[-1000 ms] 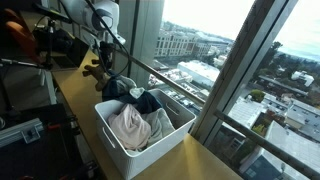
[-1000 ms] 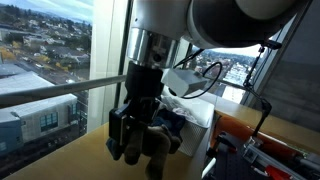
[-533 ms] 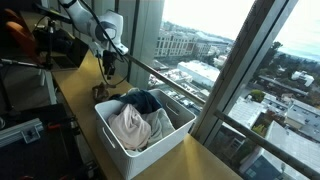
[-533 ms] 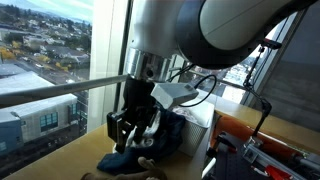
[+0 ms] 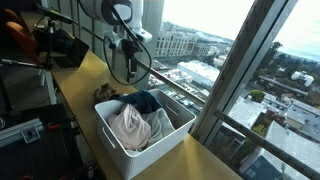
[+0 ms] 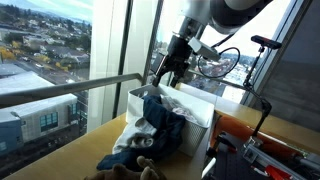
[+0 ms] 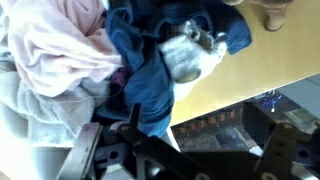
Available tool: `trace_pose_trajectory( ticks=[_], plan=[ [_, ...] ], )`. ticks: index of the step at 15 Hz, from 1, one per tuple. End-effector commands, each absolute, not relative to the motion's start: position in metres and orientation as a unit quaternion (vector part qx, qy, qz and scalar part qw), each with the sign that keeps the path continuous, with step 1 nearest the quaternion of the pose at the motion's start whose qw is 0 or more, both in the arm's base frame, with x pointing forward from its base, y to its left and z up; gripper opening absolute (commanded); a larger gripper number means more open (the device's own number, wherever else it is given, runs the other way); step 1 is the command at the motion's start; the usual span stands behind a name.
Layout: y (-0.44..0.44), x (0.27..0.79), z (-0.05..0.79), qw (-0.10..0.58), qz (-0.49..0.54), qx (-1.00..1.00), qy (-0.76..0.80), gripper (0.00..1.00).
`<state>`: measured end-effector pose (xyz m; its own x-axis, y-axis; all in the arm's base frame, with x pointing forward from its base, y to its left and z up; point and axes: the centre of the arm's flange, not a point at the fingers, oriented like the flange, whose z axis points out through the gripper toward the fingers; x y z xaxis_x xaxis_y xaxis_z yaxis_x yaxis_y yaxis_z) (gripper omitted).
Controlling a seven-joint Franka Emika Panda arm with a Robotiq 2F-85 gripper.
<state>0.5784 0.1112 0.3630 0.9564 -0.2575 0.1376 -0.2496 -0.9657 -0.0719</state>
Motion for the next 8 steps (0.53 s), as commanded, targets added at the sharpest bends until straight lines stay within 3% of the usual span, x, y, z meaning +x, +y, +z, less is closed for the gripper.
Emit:
trace_pose_trajectory(
  ticks=[1, 8],
  plan=[
    [0.034, 0.581, 0.345, -0.011, -0.112, -0.982, 0.153, 1.00],
    [-0.017, 0.622, 0.237, -0.055, -0.101, -0.976, 0.186, 1.00]
  ],
)
